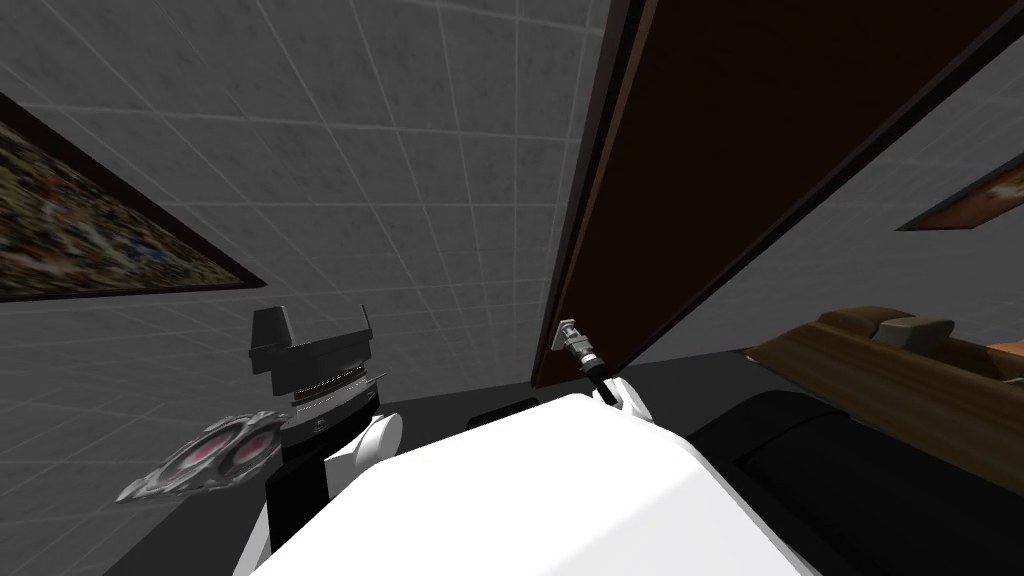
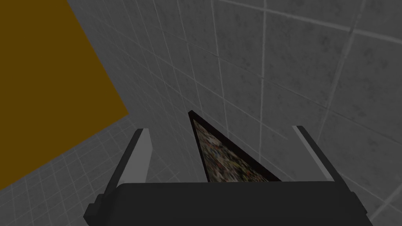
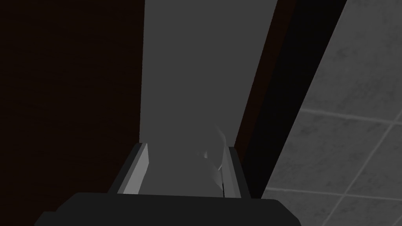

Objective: Pull the door open

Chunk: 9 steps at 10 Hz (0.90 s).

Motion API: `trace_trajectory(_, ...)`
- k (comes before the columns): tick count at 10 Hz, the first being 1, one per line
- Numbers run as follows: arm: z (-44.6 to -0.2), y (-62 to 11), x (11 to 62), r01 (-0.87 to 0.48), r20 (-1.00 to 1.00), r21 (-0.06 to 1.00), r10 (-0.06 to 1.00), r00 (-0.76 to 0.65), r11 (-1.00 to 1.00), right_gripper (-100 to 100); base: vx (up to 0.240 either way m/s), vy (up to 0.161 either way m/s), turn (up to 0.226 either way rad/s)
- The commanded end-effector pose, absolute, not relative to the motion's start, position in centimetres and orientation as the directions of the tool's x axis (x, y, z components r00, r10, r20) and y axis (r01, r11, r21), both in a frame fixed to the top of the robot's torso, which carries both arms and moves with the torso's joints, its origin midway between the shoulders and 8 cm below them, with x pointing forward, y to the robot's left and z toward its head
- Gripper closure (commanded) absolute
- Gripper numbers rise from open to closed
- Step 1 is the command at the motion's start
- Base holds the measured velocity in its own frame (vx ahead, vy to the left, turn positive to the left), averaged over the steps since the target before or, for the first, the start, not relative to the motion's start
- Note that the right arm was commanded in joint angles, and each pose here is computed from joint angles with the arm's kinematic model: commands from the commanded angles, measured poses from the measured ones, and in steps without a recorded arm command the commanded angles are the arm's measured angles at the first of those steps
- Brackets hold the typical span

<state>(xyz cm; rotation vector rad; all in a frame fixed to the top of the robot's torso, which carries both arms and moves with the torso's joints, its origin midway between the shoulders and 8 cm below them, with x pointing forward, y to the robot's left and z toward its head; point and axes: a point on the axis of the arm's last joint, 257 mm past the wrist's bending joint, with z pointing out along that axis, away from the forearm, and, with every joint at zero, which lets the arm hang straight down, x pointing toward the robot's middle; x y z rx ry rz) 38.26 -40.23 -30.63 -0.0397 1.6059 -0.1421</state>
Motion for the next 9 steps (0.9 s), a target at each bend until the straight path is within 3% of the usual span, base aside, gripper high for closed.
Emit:
trace_trajectory(1,-31.6,-40.2,38.2,0.060,-0.984,-0.169,-0.165,-0.074,0.984,100,-0.066,-0.025,0.074)
trace_trajectory(8,-34.5,-41.1,38.8,0.015,-0.868,-0.464,-0.452,-0.206,0.886,100,-0.088,-0.042,0.122)
trace_trajectory(9,-34.5,-41.1,38.8,0.015,-0.868,-0.465,-0.452,-0.206,0.885,100,-0.058,-0.024,0.055)
